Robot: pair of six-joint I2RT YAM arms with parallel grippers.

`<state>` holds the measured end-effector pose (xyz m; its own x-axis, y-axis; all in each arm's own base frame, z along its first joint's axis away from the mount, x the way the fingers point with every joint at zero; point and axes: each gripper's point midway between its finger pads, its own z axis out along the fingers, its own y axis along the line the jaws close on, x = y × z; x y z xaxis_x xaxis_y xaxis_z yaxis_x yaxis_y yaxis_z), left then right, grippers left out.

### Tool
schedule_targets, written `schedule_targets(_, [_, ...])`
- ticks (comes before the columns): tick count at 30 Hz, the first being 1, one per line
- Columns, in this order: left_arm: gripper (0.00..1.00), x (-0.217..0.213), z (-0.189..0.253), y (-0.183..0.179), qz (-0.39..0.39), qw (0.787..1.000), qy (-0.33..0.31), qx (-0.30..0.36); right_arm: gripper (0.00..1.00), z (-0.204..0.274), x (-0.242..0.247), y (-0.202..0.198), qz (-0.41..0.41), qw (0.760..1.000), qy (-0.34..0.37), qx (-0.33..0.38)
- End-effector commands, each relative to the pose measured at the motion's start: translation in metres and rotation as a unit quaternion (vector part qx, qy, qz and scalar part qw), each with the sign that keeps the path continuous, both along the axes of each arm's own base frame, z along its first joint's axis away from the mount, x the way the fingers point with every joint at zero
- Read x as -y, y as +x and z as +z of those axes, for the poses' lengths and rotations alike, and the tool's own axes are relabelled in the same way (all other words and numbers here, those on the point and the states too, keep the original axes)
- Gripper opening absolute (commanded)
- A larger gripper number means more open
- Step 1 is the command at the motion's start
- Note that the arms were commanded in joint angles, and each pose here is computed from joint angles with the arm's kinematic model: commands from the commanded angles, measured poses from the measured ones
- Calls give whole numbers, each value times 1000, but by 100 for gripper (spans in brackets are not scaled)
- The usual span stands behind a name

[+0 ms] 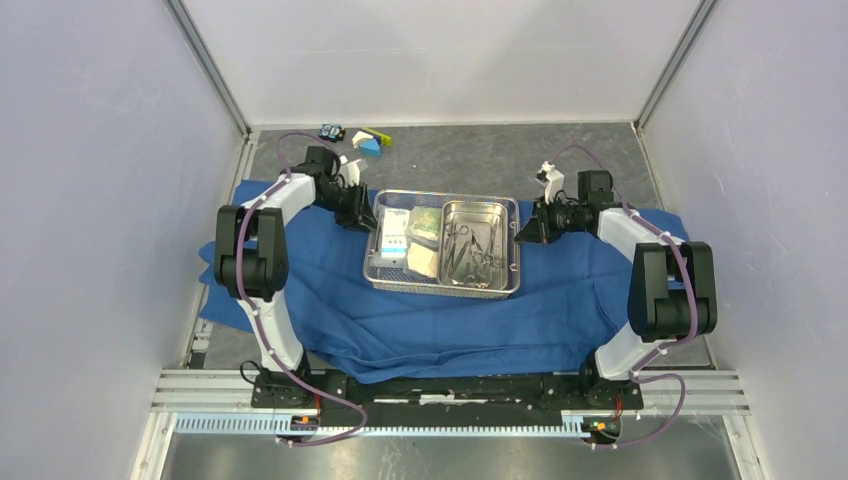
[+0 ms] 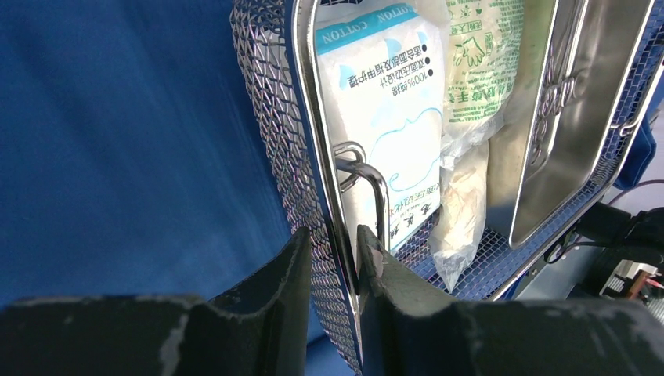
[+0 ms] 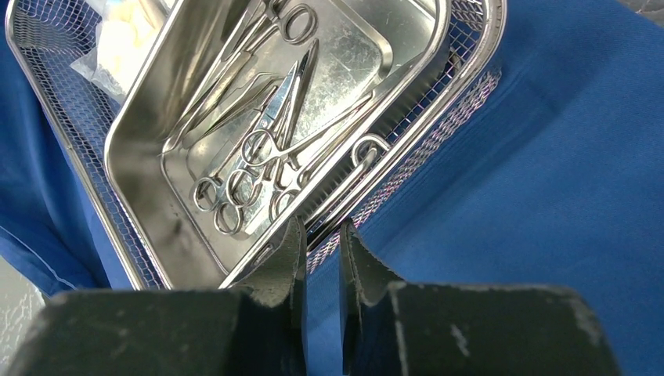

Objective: Open and lay out the surgical kit
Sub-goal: Adjust the container in the surgical kit, then smooth out the surgical kit at the center of the board.

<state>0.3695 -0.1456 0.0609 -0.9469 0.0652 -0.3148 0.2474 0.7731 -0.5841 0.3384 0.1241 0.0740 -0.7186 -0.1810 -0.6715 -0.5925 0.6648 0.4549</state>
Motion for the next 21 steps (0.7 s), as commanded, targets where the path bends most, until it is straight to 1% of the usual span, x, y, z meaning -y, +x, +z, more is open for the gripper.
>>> schedule_targets(1, [2,11,-18,15,-10,1000,8,10,11,-29,27,9,6,994,-102,39])
schedule_targets(2, [4,10,-15,13,-14,1000,9,13,17,-25,31,12,4,993,-104,47])
schedule_targets(4, [13,6,-8,8,-20,1000,15,19,32,-10,41,20,-12,992,-109,67])
schedule_targets(5, [22,3,-2,7,-18,999,19,23,38,-1,49,26,-25,990,-110,81])
schedule_targets(6, [27,-1,4,8,-13,999,24,28,43,10,58,32,-41,989,-111,94])
schedule_targets(7, [34,-8,11,10,-17,998,30,48,50,22,66,39,-58,986,-109,110])
schedule_targets(10, [63,-26,38,24,8,995,47,93,64,51,93,56,-113,976,-116,149])
schedule_targets(13, [84,-44,64,38,31,988,62,138,73,64,121,69,-172,958,-154,173])
schedule_targets(14, [90,-49,72,43,38,986,64,150,80,63,130,71,-191,951,-173,173])
schedule_targets(16, [95,-61,82,52,55,981,75,171,85,56,152,74,-237,933,-215,165])
schedule_targets(19, [96,-76,81,68,65,973,115,189,84,34,177,78,-268,915,-270,134])
schedule_targets(21, [94,-94,70,82,68,965,166,193,83,17,187,80,-272,909,-295,116])
